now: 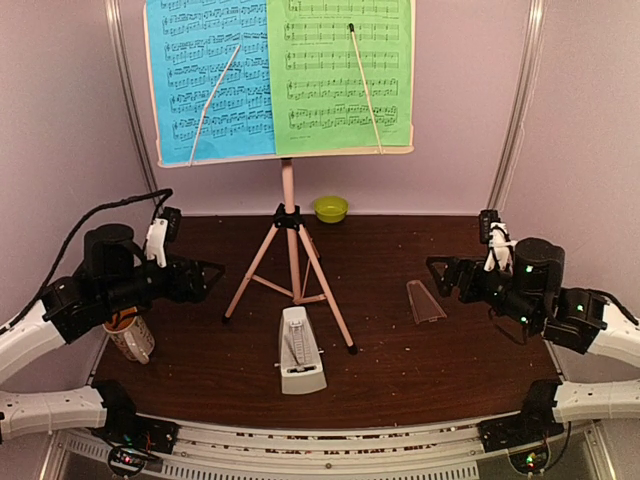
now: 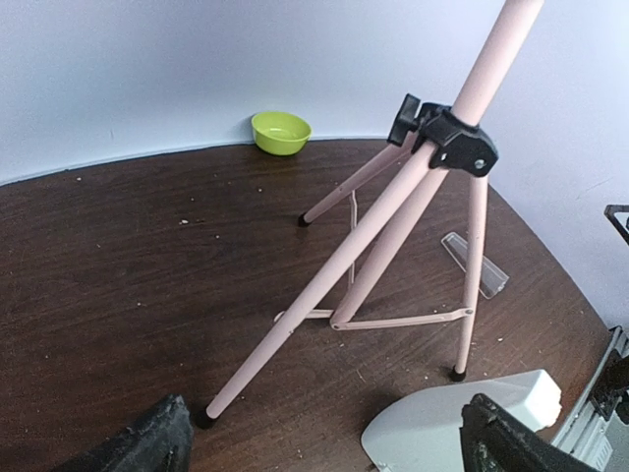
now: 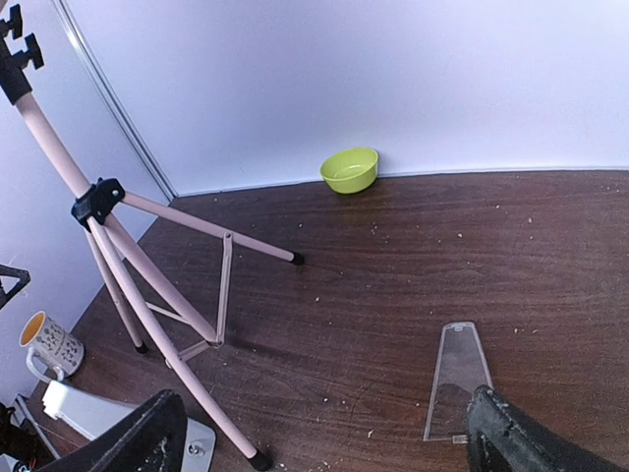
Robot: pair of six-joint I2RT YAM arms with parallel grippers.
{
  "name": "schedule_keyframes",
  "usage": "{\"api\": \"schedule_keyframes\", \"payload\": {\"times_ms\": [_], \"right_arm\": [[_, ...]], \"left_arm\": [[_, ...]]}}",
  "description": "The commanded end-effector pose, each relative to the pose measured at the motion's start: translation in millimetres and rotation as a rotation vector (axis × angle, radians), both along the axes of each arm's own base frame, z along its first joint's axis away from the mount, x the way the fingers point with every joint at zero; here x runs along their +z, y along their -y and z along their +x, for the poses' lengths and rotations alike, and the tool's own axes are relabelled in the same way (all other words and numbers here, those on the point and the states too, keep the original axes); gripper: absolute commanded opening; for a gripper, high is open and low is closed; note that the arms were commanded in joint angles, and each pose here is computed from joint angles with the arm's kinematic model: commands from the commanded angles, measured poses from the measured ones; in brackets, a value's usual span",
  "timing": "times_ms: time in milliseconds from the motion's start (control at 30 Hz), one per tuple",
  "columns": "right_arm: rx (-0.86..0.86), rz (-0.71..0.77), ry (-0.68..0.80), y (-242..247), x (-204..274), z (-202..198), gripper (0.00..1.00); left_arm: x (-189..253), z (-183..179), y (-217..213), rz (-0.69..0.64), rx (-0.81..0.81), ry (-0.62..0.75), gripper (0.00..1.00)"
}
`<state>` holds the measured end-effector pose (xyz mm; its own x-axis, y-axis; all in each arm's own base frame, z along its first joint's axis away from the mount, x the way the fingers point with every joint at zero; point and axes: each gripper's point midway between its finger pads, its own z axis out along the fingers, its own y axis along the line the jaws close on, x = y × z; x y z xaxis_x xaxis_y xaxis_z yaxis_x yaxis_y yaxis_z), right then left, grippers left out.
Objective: Set up the instrument practice props
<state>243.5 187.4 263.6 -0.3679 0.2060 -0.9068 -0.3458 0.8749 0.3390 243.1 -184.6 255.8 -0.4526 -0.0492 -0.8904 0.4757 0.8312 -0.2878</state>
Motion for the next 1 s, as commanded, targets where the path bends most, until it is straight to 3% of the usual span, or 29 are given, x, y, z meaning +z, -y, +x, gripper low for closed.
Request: {"api": "schedule_keyframes", "payload": {"times_ms": [0,433,633,967], "right_arm": [[0.093,0.003,0.028,-2,19,-9,1.0],[0.044,0.032,-0.111,15,-46,-20,1.0],[0.014,0.051,-0.137,27,-65,-27,1.0],[-0.002,0.057,-0.149,31,-79,-28,1.0]], "left_arm": [[8,-7,-3,0.036,-0.019,-0.042,0.98],[-20,-23,-38,-0.041,0.136,-0.105,0.98],[-49,-23,-45,-0.049,0.197,-0.178,0.98],[-58,-12,-50,-0.051,0.278,-0.199,0.98]]}}
